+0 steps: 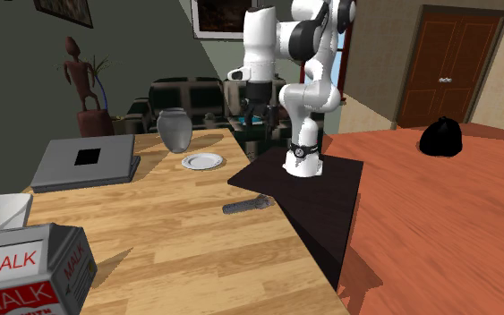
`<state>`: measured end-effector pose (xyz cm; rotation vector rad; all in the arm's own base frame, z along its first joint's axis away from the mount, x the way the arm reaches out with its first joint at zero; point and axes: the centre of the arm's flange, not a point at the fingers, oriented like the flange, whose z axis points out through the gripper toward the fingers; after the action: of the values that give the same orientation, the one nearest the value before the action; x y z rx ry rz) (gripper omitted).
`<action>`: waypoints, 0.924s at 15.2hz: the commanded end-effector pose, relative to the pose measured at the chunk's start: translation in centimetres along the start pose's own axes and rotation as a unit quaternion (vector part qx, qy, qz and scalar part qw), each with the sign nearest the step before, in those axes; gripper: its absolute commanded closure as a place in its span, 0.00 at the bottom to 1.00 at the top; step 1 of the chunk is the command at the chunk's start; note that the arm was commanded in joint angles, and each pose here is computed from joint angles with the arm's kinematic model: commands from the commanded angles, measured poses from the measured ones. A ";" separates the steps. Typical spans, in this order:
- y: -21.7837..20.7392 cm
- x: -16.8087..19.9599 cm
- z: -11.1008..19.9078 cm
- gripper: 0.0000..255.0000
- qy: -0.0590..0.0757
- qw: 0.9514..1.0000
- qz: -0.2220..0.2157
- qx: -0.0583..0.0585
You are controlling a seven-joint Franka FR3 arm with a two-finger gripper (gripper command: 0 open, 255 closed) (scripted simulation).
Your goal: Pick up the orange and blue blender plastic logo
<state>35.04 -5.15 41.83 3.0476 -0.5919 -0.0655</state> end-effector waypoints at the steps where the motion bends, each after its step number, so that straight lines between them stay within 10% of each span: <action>1: 0.2 0.7 2.6 0.00 -0.002 1.000 0.026 0.006; 14: 1.3 4.7 19.5 0.00 -0.023 0.982 0.184 0.042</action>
<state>37.92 -8.53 23.68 2.9731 -1.1354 -0.1027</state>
